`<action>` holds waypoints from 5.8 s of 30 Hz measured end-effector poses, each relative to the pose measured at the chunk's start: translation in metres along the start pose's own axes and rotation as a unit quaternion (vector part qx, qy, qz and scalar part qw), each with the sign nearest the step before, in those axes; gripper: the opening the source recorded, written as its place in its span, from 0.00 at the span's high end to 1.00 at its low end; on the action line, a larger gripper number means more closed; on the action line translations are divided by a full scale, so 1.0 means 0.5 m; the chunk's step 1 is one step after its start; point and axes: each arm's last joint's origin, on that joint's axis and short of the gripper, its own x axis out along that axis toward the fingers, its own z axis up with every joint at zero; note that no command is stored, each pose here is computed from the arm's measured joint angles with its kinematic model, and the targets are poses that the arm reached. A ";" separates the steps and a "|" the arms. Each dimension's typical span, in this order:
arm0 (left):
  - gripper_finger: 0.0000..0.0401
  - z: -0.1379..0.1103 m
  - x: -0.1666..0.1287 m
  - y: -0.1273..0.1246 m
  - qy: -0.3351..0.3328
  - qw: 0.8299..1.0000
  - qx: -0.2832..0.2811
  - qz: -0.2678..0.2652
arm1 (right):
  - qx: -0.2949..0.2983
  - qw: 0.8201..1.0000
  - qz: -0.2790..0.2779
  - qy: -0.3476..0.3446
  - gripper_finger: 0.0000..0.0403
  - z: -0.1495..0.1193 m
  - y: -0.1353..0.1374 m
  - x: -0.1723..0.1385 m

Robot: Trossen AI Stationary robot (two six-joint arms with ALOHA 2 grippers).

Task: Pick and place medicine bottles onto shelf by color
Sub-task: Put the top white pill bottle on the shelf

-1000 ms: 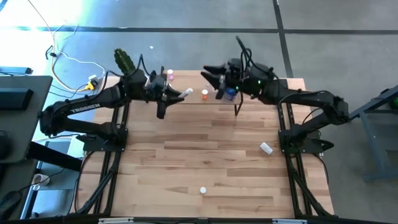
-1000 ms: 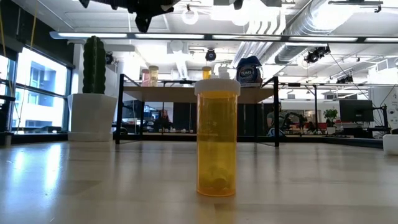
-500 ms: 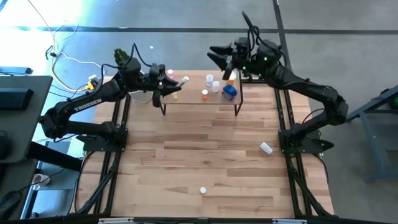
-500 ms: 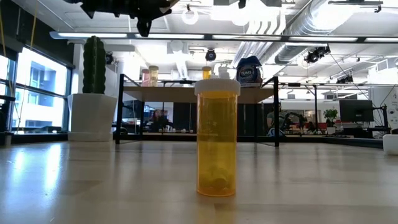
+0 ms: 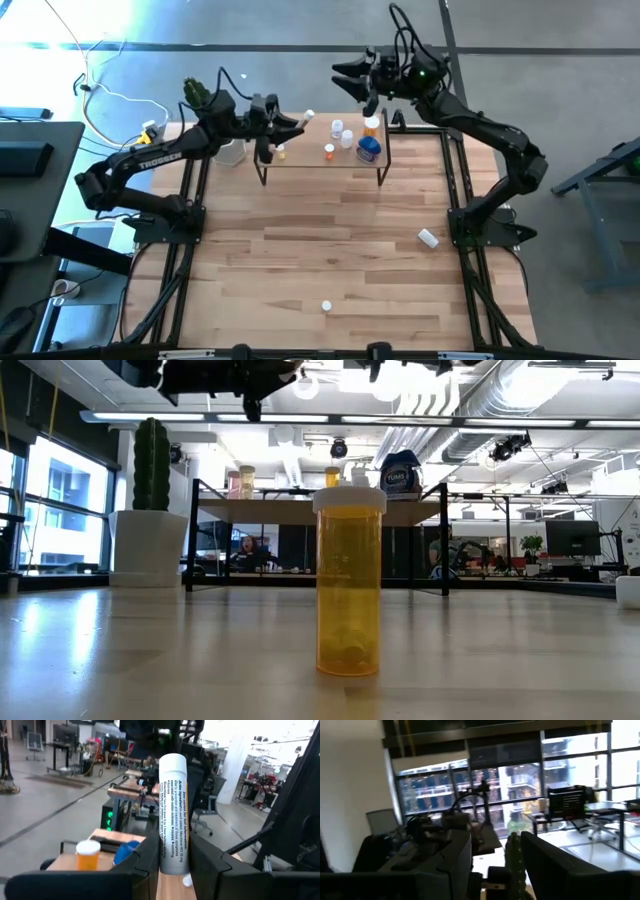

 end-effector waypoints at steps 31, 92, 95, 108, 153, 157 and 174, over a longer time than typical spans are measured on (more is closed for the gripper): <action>0.82 0.026 0.040 -0.047 -0.128 0.991 0.037 0.006 | -0.007 0.994 0.100 0.049 0.60 -0.062 0.042 0.074; 0.67 -0.023 0.069 -0.034 -0.056 0.996 0.058 0.043 | 0.009 0.994 0.024 0.102 0.85 -0.099 0.087 0.098; 0.58 -0.037 0.070 -0.030 -0.022 0.998 0.042 0.050 | 0.015 0.993 0.006 0.118 0.85 -0.104 0.077 0.093; 0.49 -0.029 0.020 -0.029 0.044 0.993 0.024 0.108 | 0.030 0.984 -0.023 0.172 0.85 -0.122 0.048 0.075; 0.54 0.053 0.047 0.003 0.287 0.927 -0.227 0.083 | 0.102 0.937 0.007 0.333 0.84 -0.268 0.115 0.122; 0.54 0.038 0.061 0.009 0.300 0.921 -0.239 0.065 | 0.110 0.933 0.007 0.341 0.84 -0.274 0.115 0.121; 0.59 0.016 0.081 0.006 0.320 0.917 -0.231 0.051 | 0.122 0.930 0.003 0.347 0.84 -0.276 0.115 0.119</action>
